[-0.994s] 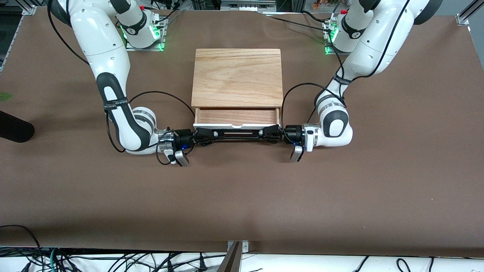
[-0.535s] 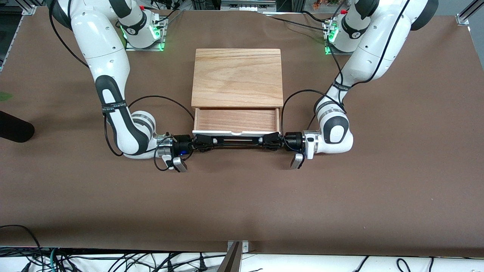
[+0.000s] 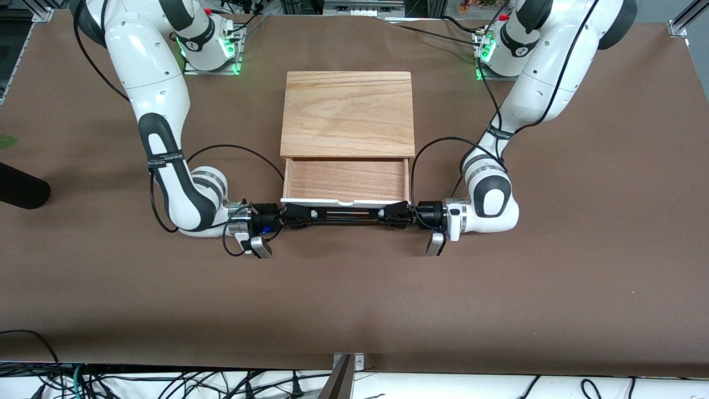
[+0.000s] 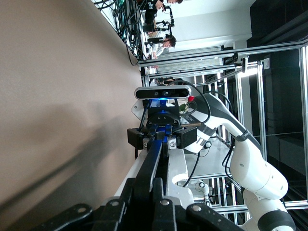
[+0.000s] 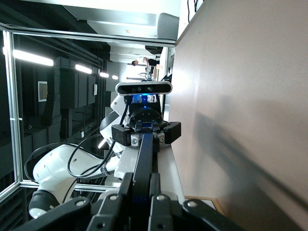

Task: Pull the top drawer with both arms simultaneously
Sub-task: 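Pull the handle outward with both grippers to slide the drawer open, then open both grippers and draw them back from the handle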

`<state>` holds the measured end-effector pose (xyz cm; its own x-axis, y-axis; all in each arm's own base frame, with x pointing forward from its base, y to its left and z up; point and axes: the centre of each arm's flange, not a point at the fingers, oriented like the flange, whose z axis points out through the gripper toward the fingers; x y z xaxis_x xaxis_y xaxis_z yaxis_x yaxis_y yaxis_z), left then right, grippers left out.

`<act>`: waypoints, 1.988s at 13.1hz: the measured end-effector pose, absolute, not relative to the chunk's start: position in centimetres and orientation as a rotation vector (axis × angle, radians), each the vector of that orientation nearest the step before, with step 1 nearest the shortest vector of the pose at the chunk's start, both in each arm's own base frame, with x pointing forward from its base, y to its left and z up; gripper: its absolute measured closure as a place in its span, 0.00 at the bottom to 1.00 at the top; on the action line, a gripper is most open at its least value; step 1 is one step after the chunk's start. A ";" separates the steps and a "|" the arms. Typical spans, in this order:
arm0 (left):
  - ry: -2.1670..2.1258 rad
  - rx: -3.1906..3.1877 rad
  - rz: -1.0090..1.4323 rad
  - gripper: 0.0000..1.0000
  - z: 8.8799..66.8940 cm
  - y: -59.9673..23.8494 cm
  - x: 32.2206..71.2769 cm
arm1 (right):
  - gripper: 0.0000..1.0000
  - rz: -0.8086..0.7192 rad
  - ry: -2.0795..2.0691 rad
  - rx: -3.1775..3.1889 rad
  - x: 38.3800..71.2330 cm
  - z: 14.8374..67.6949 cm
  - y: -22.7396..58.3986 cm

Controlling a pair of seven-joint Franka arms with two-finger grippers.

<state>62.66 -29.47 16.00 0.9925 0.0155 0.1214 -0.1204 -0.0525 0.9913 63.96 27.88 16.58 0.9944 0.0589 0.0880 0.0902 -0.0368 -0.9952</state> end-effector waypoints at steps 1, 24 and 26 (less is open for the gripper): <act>-0.081 1.621 0.111 0.81 16.0 -29.5 62.7 | 0.82 -0.025 -0.115 -1.609 64.0 16.6 27.9; -0.064 2.006 0.122 0.00 27.3 -20.2 61.8 | 0.00 0.061 -0.491 -2.306 70.8 34.0 10.7; -0.107 2.134 0.084 0.00 31.5 -17.4 60.8 | 0.00 0.067 -0.595 -2.472 70.6 37.2 8.2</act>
